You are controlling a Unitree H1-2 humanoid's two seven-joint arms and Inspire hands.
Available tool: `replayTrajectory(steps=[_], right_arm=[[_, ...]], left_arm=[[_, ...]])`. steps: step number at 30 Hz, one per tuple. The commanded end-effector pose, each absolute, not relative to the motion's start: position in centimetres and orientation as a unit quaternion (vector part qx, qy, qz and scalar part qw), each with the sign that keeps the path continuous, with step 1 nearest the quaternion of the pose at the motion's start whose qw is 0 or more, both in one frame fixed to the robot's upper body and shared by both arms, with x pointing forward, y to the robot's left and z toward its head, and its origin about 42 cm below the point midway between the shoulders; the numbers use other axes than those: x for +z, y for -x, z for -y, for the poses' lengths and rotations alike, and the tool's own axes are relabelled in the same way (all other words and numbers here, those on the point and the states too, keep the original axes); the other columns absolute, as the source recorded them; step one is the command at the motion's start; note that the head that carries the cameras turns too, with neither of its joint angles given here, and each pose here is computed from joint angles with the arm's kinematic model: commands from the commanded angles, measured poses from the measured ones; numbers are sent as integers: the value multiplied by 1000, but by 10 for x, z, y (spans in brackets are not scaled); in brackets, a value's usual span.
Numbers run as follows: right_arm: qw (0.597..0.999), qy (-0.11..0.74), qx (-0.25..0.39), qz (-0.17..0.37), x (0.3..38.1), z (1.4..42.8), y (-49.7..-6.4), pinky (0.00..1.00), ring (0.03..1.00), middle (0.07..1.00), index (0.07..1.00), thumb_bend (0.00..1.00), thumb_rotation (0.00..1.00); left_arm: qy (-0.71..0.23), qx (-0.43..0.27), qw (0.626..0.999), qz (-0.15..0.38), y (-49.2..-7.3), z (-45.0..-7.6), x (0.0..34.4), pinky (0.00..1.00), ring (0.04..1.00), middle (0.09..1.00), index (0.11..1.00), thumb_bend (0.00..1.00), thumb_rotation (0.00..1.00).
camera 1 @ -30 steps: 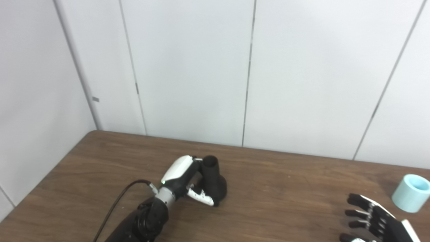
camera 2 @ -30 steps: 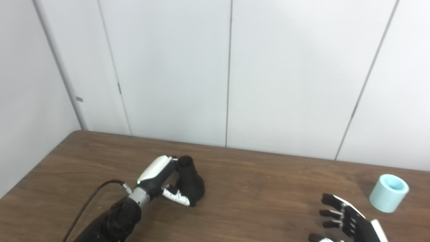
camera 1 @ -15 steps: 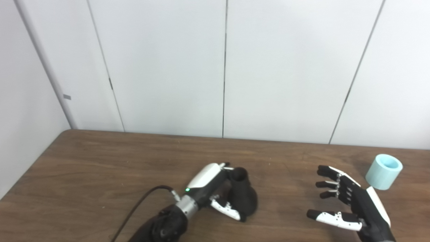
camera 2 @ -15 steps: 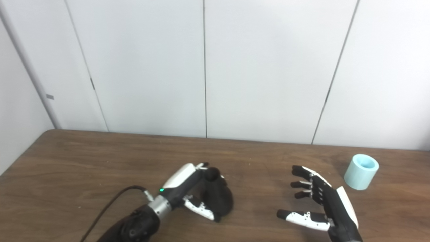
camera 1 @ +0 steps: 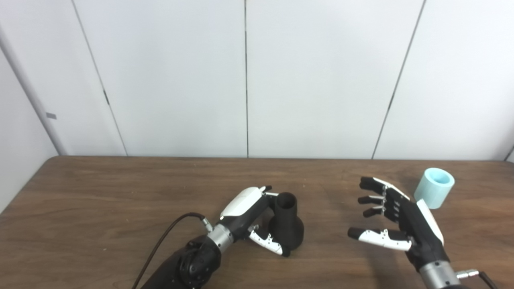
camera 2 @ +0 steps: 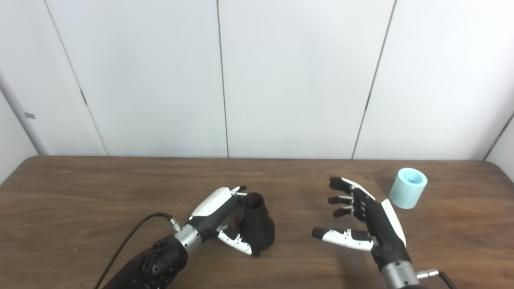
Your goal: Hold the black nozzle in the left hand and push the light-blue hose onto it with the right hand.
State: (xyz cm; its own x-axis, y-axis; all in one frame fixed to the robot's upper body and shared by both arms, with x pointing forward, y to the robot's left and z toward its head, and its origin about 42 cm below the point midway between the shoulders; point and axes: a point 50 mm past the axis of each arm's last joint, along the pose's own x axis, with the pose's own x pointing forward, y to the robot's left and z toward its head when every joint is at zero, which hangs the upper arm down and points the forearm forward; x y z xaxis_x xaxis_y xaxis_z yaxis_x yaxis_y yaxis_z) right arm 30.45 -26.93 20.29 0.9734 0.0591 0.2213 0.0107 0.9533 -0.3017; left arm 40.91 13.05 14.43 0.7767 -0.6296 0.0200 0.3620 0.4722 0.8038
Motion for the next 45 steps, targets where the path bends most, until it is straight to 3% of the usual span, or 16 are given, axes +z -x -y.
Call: replayTrajectory(steps=[1,12,15,19,22,27,37,45], right_arm=[[970,173,6,173,241,280,-309,558,691,807,793,715,173],[914,329,-22,238,338,341,-316,516,675,790,775,759,203],[899,372,-31,230,358,353,-324,510,669,784,774,763,183],[875,448,-60,174,392,381,-348,549,708,815,788,768,175],[869,473,-80,123,396,390,-364,633,809,906,835,789,113],[859,500,-90,69,396,399,-388,737,872,939,870,817,142],[858,507,-84,-12,381,415,-429,759,915,956,884,811,179],[857,506,-52,-78,363,417,-454,807,981,1000,967,813,216]], left_arm=[[-480,-345,803,75,-391,-140,94,1000,597,465,501,525,0],[-519,-338,783,54,-396,-158,79,1000,605,465,497,526,0],[-520,-338,783,52,-396,-164,76,1000,612,466,496,526,0],[-514,-339,787,42,-394,-172,72,1000,620,469,494,526,0],[-510,-340,789,37,-393,-176,68,1000,621,468,496,526,0],[-518,-339,785,33,-394,-184,63,1000,618,462,499,525,0],[-517,-342,784,26,-390,-189,60,1000,615,465,498,525,0],[-512,-345,786,29,-389,-193,60,1000,615,468,498,525,0]])
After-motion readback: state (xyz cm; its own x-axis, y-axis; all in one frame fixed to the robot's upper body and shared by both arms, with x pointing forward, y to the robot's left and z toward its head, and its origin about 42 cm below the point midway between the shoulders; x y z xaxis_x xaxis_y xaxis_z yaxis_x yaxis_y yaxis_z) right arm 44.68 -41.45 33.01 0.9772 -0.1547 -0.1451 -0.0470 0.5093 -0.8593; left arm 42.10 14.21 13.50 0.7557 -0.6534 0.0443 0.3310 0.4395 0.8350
